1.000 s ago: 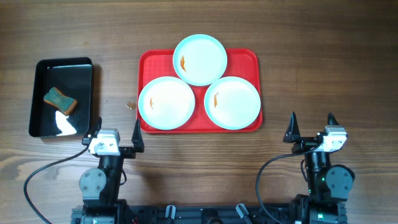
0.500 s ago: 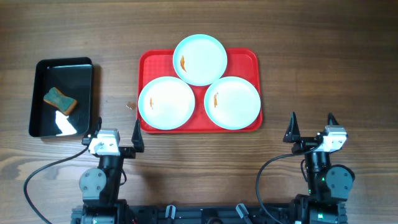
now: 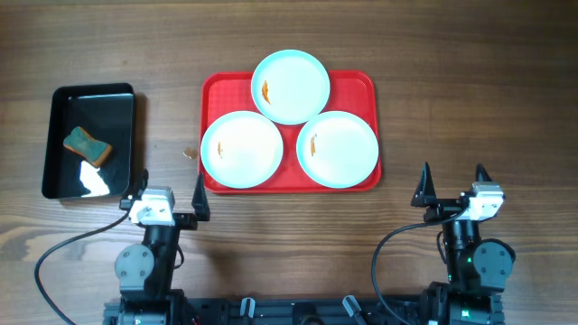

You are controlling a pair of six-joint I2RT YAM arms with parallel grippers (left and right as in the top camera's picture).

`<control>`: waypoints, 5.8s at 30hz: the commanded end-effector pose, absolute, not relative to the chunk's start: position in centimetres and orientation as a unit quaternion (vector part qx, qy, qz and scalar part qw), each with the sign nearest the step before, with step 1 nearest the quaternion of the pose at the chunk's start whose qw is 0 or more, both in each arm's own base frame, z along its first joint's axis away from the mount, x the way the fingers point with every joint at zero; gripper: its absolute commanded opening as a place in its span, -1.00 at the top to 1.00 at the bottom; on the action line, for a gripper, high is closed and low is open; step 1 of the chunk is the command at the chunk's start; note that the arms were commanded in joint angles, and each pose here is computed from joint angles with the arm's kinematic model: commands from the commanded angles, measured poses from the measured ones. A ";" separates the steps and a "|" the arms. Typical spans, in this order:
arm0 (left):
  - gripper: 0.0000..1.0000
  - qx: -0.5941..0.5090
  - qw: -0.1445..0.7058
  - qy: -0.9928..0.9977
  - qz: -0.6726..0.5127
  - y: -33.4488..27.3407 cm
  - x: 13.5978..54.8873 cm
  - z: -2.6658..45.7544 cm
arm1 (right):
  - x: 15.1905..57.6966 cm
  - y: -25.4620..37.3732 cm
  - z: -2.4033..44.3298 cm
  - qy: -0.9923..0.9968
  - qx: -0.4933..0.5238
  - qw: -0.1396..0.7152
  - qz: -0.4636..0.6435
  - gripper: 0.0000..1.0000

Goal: Clean dirty plates on tray and stack at the side
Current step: 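Move the left gripper to the black tray above the sponge, then grasp the green-and-orange sponge with the left gripper, then rub the sponge around the soapy black tray with the left gripper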

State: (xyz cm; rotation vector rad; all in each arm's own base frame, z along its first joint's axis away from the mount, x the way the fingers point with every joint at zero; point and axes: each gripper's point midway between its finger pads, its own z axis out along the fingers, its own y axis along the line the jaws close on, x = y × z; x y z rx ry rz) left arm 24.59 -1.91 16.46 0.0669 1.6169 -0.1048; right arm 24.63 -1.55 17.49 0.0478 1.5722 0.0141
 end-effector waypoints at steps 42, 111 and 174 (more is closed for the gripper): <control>-1.00 -0.418 0.225 0.880 -0.019 14.8 39.1 19.6 | 24.6 -1.8 17.5 0.706 0.020 0.708 -0.002 -0.99; -0.30 -0.477 0.087 0.874 0.043 24.3 38.9 0.8 | 24.6 -1.8 17.5 0.706 0.020 0.708 -0.002 -0.99; -1.00 -0.454 0.042 0.890 0.001 21.7 37.2 -1.0 | 24.6 -1.8 17.5 0.706 0.021 0.708 -0.002 -0.99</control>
